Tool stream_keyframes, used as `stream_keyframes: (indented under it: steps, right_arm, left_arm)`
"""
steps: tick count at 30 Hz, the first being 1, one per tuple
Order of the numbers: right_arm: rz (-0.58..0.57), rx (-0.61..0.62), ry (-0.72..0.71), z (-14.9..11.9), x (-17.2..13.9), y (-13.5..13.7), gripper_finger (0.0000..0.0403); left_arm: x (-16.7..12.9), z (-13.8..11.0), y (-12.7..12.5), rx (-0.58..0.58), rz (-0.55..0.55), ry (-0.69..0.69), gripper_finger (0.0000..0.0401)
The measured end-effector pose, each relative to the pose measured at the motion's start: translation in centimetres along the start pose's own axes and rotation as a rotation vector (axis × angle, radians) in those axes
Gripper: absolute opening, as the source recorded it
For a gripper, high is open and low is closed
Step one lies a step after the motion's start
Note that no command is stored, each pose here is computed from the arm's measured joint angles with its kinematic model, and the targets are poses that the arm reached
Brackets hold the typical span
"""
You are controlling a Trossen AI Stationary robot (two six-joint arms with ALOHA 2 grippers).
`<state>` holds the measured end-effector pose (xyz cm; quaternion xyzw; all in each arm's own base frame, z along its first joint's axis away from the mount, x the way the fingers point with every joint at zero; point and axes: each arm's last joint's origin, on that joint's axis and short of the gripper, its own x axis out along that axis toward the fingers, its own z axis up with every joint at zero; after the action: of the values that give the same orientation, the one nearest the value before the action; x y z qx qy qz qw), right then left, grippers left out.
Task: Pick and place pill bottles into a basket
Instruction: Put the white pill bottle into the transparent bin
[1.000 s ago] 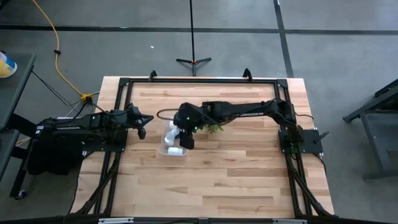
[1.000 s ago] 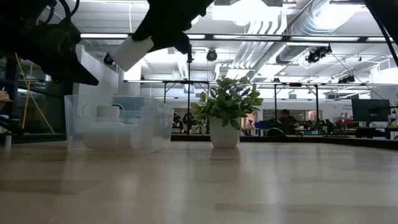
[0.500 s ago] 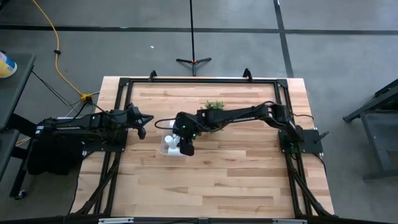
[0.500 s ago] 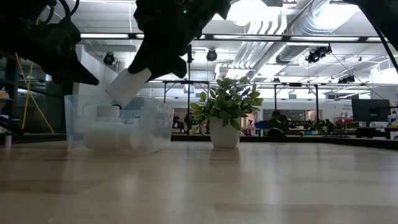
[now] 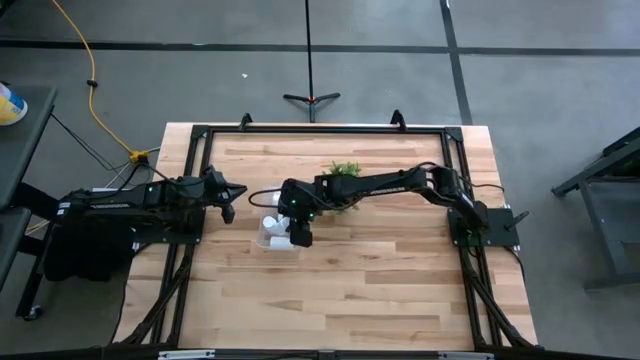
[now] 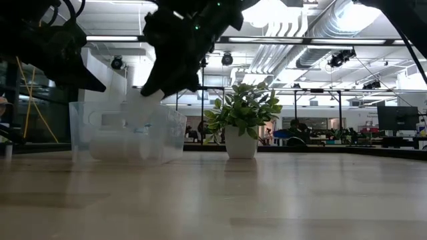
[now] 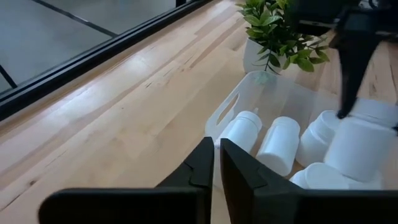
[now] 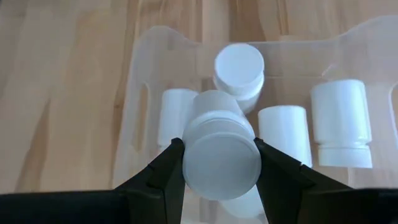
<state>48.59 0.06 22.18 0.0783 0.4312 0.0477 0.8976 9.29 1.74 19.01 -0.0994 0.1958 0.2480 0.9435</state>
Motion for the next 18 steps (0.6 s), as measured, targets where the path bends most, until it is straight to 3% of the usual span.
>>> stream_keyframes:
  steps: [6,9,12,15,18]
  right_arm:
    - [-0.006,-0.002,0.038,-0.52,0.66,-0.7,0.0149]
    - [-0.006,-0.005,0.044,-0.61,0.78,-0.73,0.0149]
    - [-0.008,-0.005,0.042,-0.59,0.78,-0.74,0.0155]
    - [-0.021,-0.007,0.045,-0.64,0.8,-0.66,0.0188]
    - [-0.026,-0.008,0.044,-0.64,0.83,-0.52,0.0222]
  left_arm:
    - [0.0,0.0,0.0,0.008,0.0,0.0,0.0021]
    - [0.0,0.0,0.0,0.018,0.0,0.0,0.002]
    - [0.0,0.0,0.0,0.016,0.0,0.0,0.0037]
    - [0.0,0.01,0.03,-0.004,0.011,-0.003,0.007]
    - [0.0,0.01,0.05,-0.008,0.018,-0.005,0.0077]
